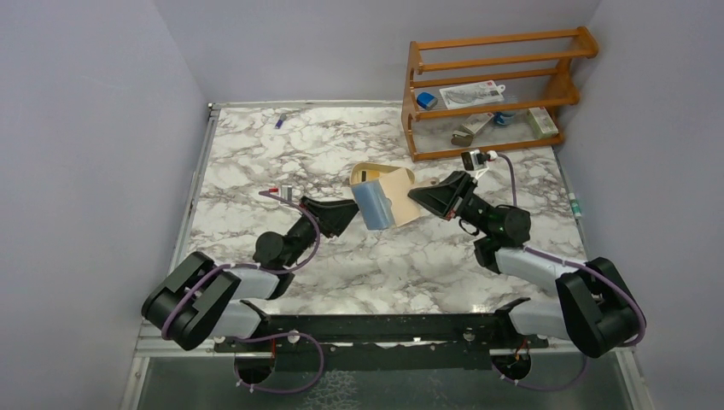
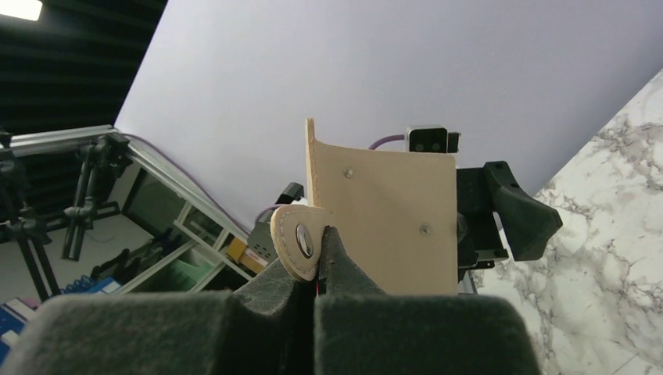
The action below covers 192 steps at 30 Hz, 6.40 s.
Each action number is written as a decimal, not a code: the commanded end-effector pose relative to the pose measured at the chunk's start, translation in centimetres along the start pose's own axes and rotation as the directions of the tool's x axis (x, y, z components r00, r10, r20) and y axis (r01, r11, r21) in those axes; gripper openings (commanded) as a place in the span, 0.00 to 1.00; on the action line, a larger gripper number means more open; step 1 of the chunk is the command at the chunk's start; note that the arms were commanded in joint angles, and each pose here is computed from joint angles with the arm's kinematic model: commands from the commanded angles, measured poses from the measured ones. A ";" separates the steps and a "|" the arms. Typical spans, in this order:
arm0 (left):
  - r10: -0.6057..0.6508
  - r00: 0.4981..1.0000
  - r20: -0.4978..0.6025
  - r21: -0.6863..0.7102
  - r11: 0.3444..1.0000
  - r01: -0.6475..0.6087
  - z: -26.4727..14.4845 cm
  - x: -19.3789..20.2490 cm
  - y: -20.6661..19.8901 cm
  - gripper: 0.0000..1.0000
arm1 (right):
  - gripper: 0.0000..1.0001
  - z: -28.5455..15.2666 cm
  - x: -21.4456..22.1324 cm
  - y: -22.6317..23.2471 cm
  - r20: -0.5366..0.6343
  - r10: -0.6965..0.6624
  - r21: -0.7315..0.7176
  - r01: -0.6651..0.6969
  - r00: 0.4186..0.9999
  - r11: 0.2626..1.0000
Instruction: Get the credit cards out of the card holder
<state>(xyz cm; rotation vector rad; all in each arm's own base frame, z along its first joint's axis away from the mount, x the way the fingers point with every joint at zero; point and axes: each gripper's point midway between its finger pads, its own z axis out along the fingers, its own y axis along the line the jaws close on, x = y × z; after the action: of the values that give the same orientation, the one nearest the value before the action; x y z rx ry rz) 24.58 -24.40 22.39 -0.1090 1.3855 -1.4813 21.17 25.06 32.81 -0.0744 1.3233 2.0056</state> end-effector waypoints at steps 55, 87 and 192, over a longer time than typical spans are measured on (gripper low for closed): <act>0.019 0.994 0.109 0.388 0.920 -0.060 -3.6 -4.0 -10.5 0.58 | 0.01 0.1 -2.1 2.2 0.063 -0.067 -0.149 0.076 0.996 0.986; 0.030 0.987 0.159 0.383 0.920 -0.089 -4.2 -4.7 -10.7 0.25 | 0.01 0.2 -1.7 2.9 0.035 -0.094 -0.168 0.099 0.995 0.981; -0.307 0.781 -0.544 -0.718 0.652 -0.244 -10.8 14.0 12.6 0.00 | 0.87 -7.0 13.6 -18.4 -0.420 0.060 0.475 0.163 0.905 0.865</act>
<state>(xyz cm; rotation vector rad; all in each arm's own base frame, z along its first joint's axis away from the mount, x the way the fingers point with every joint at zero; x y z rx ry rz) 18.17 -24.90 2.41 -0.1512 2.5686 -0.9156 20.40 29.44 8.54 -0.2407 2.0870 1.5481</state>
